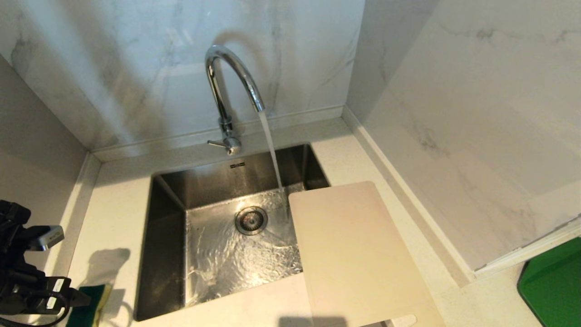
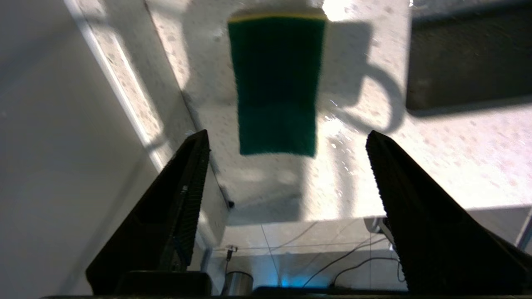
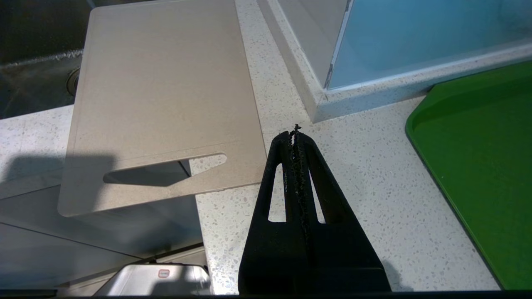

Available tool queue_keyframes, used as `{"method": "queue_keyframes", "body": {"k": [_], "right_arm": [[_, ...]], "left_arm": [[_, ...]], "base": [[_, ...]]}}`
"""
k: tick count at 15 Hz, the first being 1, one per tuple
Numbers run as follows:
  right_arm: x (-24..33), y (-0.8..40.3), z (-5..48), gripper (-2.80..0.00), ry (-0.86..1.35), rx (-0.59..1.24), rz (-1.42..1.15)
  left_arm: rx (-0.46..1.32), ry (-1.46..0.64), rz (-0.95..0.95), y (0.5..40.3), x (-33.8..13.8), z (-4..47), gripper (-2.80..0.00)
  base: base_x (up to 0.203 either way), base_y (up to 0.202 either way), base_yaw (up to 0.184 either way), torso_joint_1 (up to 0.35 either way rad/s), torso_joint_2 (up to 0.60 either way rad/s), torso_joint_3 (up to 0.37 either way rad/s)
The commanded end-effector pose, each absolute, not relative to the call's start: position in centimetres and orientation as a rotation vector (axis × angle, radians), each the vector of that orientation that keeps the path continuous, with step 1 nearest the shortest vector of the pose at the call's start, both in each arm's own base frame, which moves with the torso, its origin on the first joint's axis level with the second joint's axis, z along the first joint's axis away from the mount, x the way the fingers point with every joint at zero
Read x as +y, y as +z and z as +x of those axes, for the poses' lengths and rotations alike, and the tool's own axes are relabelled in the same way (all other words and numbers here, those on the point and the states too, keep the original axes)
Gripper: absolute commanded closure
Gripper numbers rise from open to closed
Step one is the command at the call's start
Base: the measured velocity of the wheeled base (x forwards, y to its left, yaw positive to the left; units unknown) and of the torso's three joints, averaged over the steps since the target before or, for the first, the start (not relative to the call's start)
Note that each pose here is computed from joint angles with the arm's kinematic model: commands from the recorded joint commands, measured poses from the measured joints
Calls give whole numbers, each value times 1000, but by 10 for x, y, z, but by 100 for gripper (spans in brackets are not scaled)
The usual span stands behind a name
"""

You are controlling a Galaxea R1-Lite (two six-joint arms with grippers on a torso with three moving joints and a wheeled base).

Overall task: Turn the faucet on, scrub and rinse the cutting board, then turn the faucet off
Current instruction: Pick up the cleaning cloth

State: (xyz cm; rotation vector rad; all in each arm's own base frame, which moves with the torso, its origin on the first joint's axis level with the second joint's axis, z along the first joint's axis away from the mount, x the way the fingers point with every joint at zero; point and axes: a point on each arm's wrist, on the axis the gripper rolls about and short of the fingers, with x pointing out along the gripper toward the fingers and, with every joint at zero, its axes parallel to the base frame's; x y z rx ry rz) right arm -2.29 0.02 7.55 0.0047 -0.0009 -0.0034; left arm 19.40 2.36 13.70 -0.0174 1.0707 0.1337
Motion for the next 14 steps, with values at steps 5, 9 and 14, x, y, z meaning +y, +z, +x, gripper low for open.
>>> {"method": "queue_keyframes", "body": {"k": [5,9,14], "right_arm": [[0,75,-23,0,-3,-1,5],[0,75,-23,0,-3,-1,5],[0,75,-23,0,-3,-1,5]], "left_arm": [[1099,153,3,106,39,207,-280],[1124,154,1,93,47,210,-280],[1140,142,-4,81,48,219,-280]], "base": [[0,0,0,0,0,0],[0,0,0,0,0,0],[0,0,0,0,0,0]]}}
